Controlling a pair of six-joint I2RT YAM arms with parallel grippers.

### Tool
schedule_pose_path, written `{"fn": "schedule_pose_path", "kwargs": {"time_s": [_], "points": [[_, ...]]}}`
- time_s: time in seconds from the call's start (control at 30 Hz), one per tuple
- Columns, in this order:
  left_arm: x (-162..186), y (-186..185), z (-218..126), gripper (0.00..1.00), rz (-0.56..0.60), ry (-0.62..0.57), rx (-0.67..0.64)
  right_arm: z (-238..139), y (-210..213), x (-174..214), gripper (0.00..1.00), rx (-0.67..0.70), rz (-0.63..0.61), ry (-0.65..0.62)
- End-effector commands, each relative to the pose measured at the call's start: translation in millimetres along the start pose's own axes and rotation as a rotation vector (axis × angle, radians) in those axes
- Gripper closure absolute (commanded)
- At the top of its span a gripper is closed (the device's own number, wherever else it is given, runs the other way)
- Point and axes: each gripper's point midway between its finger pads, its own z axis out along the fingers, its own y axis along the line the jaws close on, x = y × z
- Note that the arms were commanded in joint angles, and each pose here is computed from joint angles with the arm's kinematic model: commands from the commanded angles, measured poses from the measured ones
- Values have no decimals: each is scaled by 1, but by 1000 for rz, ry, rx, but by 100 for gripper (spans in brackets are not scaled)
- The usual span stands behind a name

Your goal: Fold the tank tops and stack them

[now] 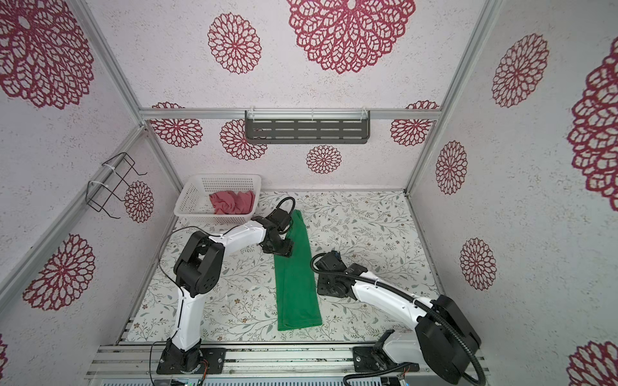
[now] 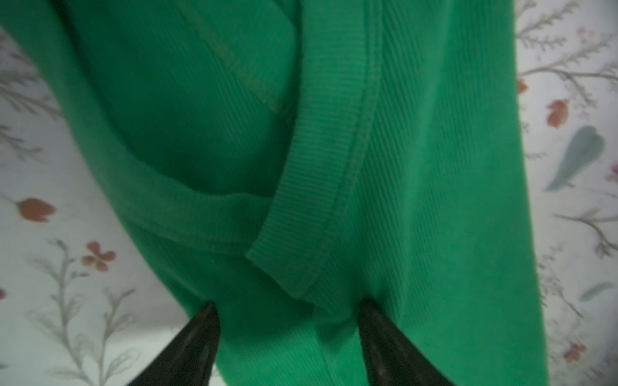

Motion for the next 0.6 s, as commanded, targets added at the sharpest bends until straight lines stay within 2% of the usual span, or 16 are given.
{"fn": "schedule_pose_path", "kwargs": {"time_s": [0.0, 0.17, 0.27, 0.4, 0.5, 0.57], "points": [[-22, 5, 25, 30, -63, -26, 24, -2, -7, 3, 57, -1, -12, 9], [-41, 23, 53, 31, -110, -9, 12, 2, -13, 6, 57, -7, 3, 23], [-57, 30, 50, 31, -112, -25, 8, 1, -12, 6, 57, -24, 1, 33], [-64, 21, 21, 25, -76, -57, 17, 2, 1, 11, 54, -104, -7, 62], [-61, 11, -19, 9, -26, -109, 6, 4, 19, 22, 52, -207, 13, 100], [-52, 9, -48, 2, 0, -140, -18, 6, 26, 29, 51, -250, 21, 117]]}}
